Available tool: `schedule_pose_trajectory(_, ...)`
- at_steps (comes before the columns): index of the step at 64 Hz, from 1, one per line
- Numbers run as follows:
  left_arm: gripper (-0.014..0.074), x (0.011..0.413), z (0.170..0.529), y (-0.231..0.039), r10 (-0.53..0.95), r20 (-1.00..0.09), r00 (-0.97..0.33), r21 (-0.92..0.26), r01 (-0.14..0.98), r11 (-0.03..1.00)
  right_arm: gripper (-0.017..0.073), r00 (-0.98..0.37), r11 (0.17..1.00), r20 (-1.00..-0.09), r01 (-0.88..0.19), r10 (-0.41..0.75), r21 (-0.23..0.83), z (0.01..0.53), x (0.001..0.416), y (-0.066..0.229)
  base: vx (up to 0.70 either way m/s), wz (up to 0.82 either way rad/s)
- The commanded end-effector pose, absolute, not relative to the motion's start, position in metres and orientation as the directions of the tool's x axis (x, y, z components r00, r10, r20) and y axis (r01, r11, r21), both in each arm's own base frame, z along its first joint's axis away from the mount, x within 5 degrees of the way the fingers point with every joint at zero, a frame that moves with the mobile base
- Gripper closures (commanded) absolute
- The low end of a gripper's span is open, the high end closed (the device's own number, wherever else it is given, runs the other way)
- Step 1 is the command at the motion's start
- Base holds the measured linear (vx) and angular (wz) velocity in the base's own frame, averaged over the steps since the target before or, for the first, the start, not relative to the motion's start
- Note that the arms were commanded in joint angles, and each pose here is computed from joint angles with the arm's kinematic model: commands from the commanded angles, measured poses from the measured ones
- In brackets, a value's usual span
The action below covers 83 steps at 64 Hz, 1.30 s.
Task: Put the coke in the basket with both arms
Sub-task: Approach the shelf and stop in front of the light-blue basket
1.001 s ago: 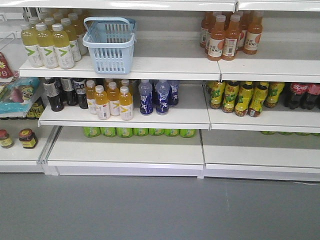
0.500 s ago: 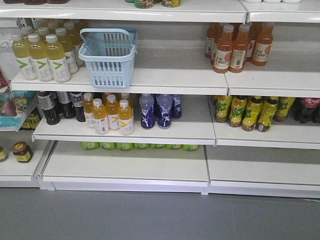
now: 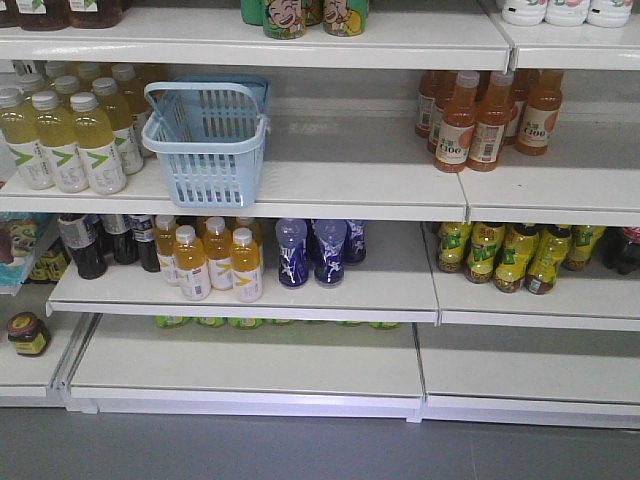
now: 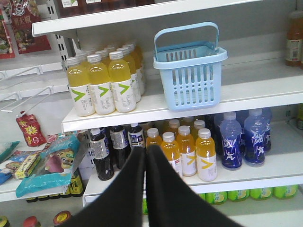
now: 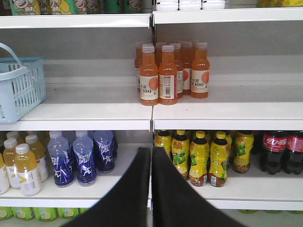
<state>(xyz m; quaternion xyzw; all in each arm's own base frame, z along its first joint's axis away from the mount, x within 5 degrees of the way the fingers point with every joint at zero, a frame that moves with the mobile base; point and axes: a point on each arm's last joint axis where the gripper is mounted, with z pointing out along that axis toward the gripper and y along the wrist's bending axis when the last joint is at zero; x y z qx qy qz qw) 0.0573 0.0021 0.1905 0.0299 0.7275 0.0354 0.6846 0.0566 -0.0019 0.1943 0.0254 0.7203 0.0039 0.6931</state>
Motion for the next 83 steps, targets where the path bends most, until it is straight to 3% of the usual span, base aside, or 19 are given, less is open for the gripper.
schedule_pose_trajectory(1, 0.06, 0.0561, 0.1957, -0.0002, 0.077, -0.997, 0.016, 0.077, 0.015, 0.997, 0.0564, 0.038, 0.999, -0.999, 0.03, 0.031, 0.032, 0.197, 0.0561, -0.0018, 0.17, -0.01)
schedule_pose_trajectory(83, 0.06, 0.0561, 0.1957, -0.0002, 0.077, -0.997, 0.016, 0.077, 0.015, 0.997, 0.0564, 0.038, 0.999, -0.999, 0.03, 0.031, 0.032, 0.197, 0.0561, -0.0018, 0.1, -0.03)
